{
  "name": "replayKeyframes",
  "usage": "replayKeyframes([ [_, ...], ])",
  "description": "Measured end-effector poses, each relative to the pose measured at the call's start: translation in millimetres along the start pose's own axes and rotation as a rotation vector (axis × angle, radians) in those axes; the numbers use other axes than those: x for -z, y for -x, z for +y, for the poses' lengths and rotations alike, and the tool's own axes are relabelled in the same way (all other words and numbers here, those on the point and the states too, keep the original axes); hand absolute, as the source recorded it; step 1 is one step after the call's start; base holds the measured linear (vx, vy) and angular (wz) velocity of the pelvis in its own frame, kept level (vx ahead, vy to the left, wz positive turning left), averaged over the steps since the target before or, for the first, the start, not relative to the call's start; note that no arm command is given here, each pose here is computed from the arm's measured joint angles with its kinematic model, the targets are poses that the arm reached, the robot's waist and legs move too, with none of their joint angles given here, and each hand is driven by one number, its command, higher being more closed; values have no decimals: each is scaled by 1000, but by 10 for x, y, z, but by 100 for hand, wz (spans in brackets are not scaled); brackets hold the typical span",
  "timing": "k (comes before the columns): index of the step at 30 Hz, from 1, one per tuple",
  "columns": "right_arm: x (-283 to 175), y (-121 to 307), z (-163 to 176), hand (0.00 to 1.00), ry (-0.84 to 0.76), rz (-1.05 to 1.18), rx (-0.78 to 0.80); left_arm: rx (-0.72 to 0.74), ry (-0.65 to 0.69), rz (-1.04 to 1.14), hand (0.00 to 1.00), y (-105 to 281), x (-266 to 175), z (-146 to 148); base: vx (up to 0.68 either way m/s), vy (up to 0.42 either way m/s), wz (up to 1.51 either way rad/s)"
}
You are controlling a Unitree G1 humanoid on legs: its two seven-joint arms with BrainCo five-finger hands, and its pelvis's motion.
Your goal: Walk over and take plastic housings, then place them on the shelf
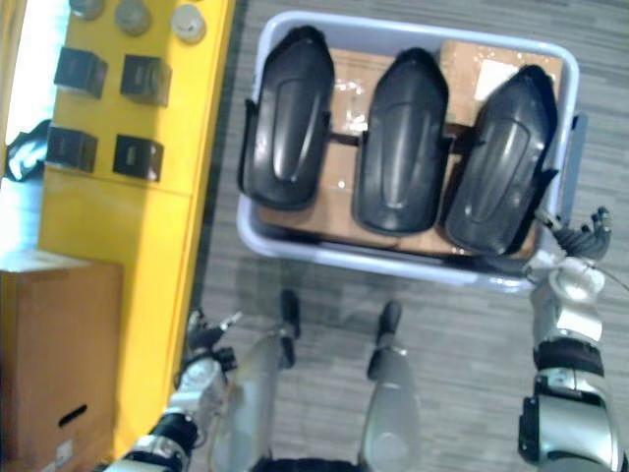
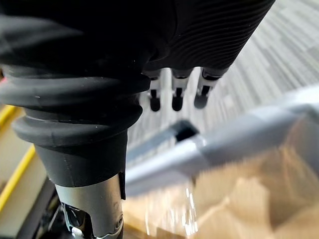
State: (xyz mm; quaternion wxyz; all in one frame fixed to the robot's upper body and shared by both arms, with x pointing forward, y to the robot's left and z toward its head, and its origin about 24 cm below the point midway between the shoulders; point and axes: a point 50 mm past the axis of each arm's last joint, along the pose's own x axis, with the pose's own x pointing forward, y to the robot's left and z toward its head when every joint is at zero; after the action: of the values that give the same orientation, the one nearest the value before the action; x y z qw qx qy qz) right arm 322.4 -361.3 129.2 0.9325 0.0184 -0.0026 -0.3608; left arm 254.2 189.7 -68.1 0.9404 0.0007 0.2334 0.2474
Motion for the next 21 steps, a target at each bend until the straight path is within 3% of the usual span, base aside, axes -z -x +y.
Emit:
replayKeyframes([
  [13, -180, -45, 96, 0, 9, 1, 77, 37, 14, 17, 0, 25, 34, -59, 0, 0, 0],
  [21, -686, 0, 124, 0, -32, -195, 150, 81, 58, 21, 0, 58, 19, -148, 0, 0, 0],
])
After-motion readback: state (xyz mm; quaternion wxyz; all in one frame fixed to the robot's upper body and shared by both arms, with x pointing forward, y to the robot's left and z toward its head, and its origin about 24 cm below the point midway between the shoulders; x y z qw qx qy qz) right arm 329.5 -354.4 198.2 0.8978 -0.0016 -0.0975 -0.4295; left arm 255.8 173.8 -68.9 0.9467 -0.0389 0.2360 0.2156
